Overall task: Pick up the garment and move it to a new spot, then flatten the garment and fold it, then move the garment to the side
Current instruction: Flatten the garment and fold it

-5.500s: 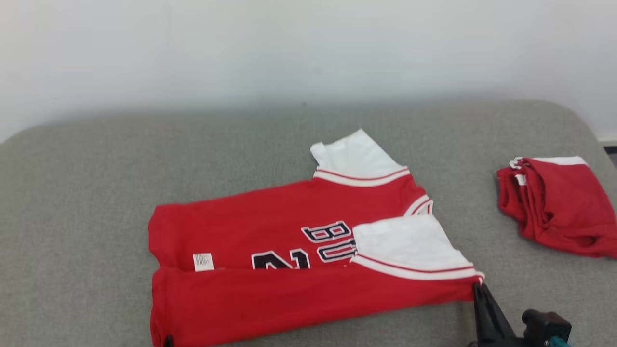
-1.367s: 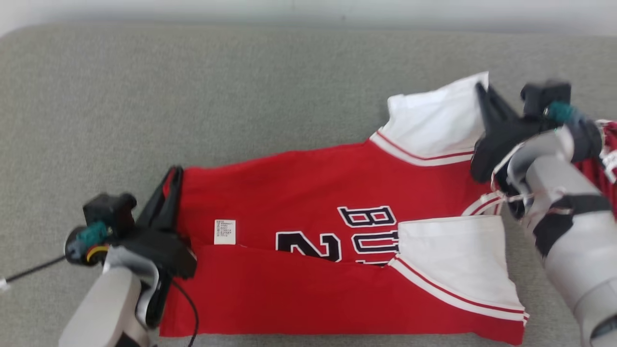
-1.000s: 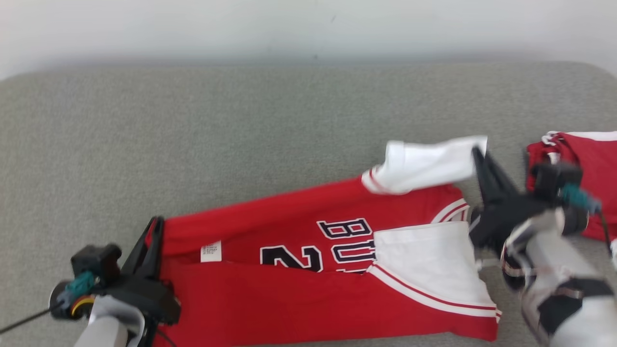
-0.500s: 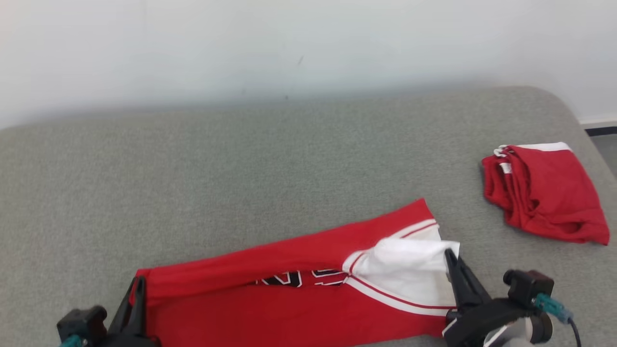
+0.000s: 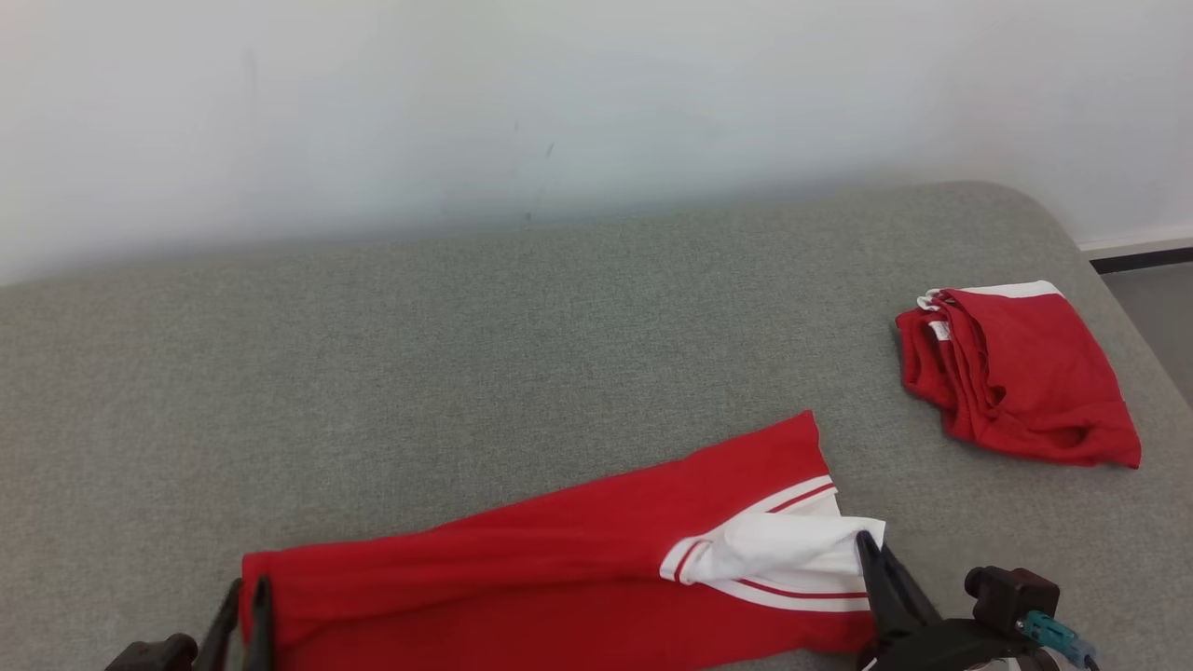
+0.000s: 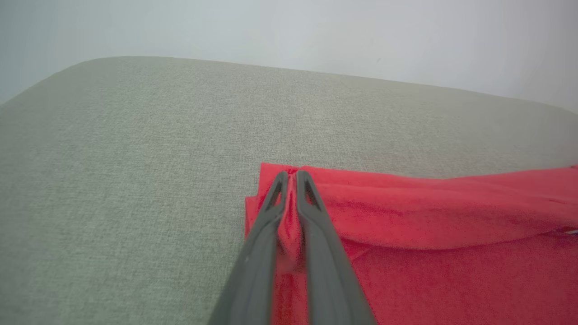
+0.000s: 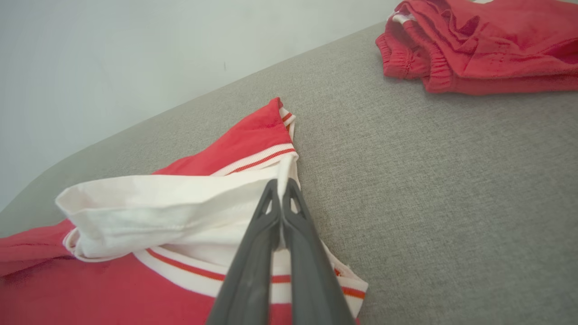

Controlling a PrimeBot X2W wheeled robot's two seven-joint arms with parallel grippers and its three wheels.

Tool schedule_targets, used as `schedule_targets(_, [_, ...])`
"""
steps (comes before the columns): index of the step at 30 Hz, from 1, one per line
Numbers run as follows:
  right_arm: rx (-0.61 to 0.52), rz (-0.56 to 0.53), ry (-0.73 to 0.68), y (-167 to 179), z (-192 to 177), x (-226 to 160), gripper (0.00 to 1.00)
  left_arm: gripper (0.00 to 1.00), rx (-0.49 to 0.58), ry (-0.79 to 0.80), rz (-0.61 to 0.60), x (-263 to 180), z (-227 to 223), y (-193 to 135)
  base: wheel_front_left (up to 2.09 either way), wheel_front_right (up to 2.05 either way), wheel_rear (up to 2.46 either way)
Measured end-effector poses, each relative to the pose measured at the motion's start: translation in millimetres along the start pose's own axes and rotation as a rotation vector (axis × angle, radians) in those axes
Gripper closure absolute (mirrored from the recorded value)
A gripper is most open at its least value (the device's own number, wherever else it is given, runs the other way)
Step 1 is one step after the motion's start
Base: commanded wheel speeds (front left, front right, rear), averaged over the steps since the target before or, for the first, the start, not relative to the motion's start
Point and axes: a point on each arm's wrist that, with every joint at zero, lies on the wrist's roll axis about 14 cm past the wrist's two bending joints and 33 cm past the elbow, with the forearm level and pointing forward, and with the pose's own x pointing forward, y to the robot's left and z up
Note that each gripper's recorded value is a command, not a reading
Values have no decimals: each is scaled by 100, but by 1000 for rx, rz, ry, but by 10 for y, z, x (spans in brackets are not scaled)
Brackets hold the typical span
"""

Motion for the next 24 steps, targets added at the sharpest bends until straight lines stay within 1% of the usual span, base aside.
schedule_targets(5, [5, -17, -33, -52, 103, 31, 0, 0, 57, -33, 60, -66, 73, 107, 0, 0, 0])
schedule_targets(8, [-12, -26, -84, -89, 265, 54, 0, 0, 88, -58, 119, -179, 106, 128, 0, 0, 0])
schedule_targets(10, [-35, -24, -97, -87, 312, 63, 0, 0, 90, -59, 158, -277, 86, 188, 0, 0, 0])
schedule_targets(16, [-86, 1, -71, 12, 227, 98, 0, 0, 117, -80, 224, -455, 129, 293, 0, 0, 0])
schedule_targets(24, [-153, 16, 11, 48, 11, 181, 0, 0, 110, -84, 256, -611, 116, 354, 0, 0, 0])
